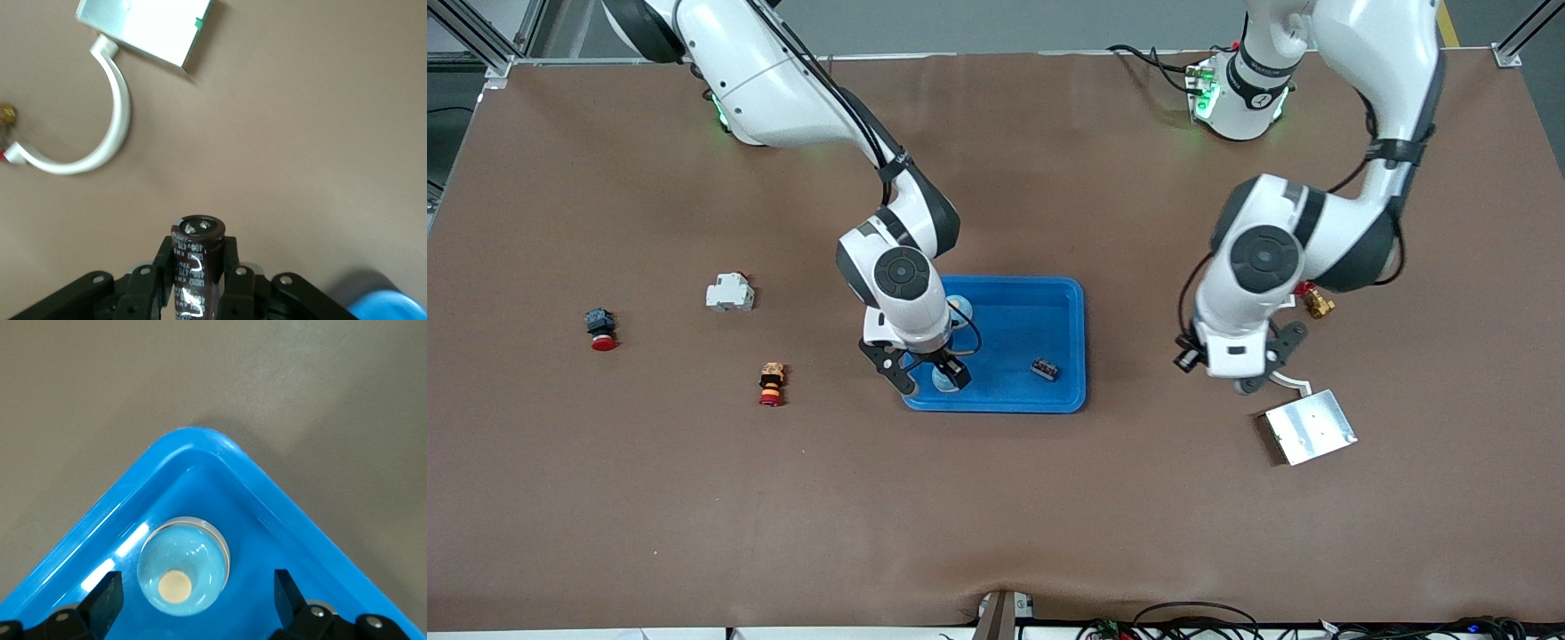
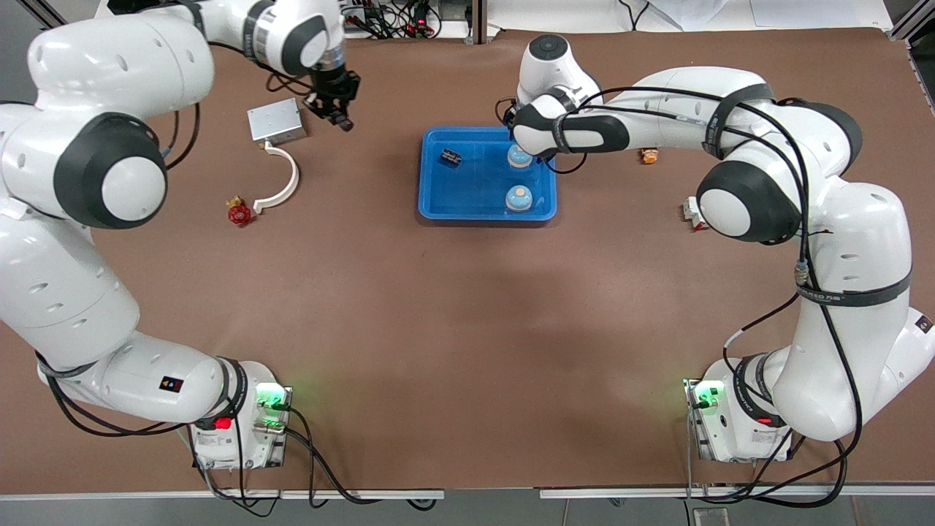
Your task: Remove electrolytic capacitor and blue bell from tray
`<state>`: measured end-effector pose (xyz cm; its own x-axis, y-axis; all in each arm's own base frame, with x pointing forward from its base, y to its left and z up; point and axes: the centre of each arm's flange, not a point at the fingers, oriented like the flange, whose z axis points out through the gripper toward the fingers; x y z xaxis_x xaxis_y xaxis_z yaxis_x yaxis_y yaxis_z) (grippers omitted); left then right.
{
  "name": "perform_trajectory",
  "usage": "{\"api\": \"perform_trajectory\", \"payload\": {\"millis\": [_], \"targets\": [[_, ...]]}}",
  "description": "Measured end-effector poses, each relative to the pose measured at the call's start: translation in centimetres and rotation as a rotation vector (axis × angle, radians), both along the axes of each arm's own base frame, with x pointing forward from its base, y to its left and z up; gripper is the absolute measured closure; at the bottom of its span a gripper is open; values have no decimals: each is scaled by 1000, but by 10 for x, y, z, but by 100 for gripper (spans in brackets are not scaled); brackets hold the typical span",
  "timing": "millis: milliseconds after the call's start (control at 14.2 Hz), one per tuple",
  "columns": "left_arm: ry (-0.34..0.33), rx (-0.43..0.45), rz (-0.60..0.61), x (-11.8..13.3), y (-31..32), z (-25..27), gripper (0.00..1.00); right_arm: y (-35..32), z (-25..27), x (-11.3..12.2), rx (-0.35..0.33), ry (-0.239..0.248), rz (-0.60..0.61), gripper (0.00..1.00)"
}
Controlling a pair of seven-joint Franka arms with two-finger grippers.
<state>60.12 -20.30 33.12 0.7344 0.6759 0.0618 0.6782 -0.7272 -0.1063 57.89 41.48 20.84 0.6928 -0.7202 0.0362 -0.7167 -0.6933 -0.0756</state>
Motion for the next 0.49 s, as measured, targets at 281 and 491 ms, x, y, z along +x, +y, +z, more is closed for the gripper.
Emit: {"api": "perform_trajectory", "payload": {"millis": [281, 491], "targets": [[53, 14, -70, 4, 55, -17, 68, 2, -20, -2, 2, 2, -2, 0], [103, 44, -143, 4, 109, -33, 68, 7, -26, -4, 4, 5, -10, 0]]}}
